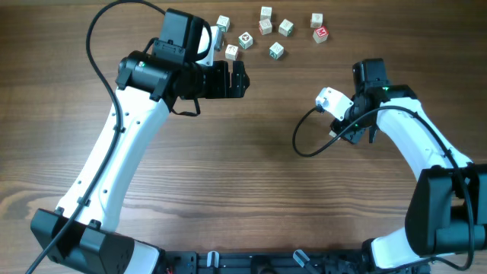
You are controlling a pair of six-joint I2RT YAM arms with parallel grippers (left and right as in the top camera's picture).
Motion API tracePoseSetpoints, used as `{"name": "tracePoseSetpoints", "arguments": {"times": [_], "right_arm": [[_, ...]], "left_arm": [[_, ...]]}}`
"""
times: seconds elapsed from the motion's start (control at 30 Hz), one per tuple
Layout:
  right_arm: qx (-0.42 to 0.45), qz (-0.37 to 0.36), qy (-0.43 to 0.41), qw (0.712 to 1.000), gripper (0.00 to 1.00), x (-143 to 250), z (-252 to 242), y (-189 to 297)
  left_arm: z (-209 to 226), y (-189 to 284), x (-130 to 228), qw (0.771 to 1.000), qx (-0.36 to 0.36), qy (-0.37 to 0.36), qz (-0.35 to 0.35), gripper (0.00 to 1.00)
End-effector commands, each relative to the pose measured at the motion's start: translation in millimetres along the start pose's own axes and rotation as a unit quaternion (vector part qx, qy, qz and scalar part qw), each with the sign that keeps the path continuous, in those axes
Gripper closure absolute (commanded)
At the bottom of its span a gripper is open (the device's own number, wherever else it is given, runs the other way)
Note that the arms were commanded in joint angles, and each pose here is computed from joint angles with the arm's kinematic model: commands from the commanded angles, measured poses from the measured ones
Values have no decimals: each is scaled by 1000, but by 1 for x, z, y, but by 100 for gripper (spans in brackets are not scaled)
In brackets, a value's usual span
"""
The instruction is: Form a tower
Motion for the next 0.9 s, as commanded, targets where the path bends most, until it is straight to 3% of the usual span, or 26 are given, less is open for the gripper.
{"name": "tracePoseSetpoints", "arguments": {"times": [0.0,0.33,0.47,0.6,0.87], "right_arm": [[-7,7,-2,1000,58,3,1,-6],[-22,-12,-12,1000,35,1,3,-6],[-27,-15,-13,999,30,1,3,-7],[-52,15,-17,998,30,6,4,-30],[-29,35,-22,999,45,11,-4,-35]], "left_arm": [[-1,-2,1,1000,5,2,5,0],[-1,-2,1,1000,5,2,5,0],[-1,-2,1,1000,5,2,5,0],[-1,-2,1,1000,5,2,5,0],[-1,-2,1,1000,5,2,5,0]]}}
Point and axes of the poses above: each gripper's point midway between its finger pads, its own y axis back along the fingers, its own z axis along the line the jaws close on, x = y × z, the point moved 10 cm from there along y, back along the fingers, and after that the axes turned 1 degree about y, right-handed, at the moved point
